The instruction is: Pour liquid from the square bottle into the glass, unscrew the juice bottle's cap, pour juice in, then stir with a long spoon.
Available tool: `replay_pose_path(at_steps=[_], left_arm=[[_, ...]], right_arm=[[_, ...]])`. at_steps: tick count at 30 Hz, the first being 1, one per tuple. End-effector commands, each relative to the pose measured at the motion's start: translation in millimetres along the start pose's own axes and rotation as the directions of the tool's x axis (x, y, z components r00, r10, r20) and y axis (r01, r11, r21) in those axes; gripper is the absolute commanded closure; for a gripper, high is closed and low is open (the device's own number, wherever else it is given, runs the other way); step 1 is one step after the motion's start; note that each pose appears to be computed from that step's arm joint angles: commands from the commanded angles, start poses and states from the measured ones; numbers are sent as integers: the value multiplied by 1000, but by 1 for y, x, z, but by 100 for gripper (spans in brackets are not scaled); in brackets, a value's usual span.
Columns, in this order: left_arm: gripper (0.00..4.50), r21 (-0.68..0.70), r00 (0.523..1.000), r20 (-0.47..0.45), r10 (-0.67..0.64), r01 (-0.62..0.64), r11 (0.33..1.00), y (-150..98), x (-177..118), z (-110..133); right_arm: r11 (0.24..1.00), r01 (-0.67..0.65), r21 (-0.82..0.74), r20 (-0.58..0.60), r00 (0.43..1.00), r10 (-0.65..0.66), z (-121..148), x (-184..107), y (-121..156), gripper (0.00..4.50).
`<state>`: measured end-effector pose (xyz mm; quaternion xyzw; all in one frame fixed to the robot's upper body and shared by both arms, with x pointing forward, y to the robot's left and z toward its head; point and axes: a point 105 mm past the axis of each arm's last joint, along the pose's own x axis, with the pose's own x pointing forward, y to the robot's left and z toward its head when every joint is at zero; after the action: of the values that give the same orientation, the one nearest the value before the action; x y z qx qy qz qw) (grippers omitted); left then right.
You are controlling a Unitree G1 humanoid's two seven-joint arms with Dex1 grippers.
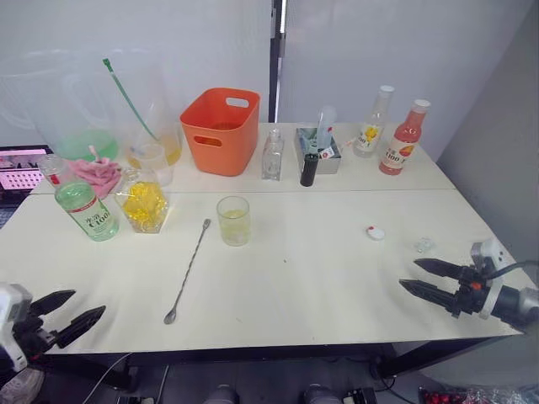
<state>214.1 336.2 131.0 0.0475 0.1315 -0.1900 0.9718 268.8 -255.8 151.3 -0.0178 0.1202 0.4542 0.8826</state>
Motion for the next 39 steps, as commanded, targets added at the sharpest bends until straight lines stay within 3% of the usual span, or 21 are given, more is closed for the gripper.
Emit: replay_pose_path(at_steps=[1,6,12,20,26,32,39], left_arm=[[4,29,1000,28,4,-4,1000,-22,16,22],[4,12,994,89,59,-60,998,-63,40,32],[4,-69,979,93,181,-175,982,-93,69,27],[4,-74,935,-6,354,-353,933,-94,105,8],[4,-102,949,-80,305,-312,944,-105,141,-9],[180,-112,957,-103,270,-281,953,-112,146,-17],[417,-87,948,-101,301,-309,947,-96,140,-16]], right_arm=[[984,-162,-76,-48,986,159,16,13,20,0],[925,-347,-151,-87,937,338,39,35,35,0],[877,-427,-220,-98,904,415,62,56,46,0],[862,-443,-245,-104,897,430,73,59,55,0],[873,-417,-251,-103,909,405,72,54,57,0],[878,-402,-258,-96,915,391,72,53,60,0],[875,-388,-288,-75,921,383,74,62,60,0]])
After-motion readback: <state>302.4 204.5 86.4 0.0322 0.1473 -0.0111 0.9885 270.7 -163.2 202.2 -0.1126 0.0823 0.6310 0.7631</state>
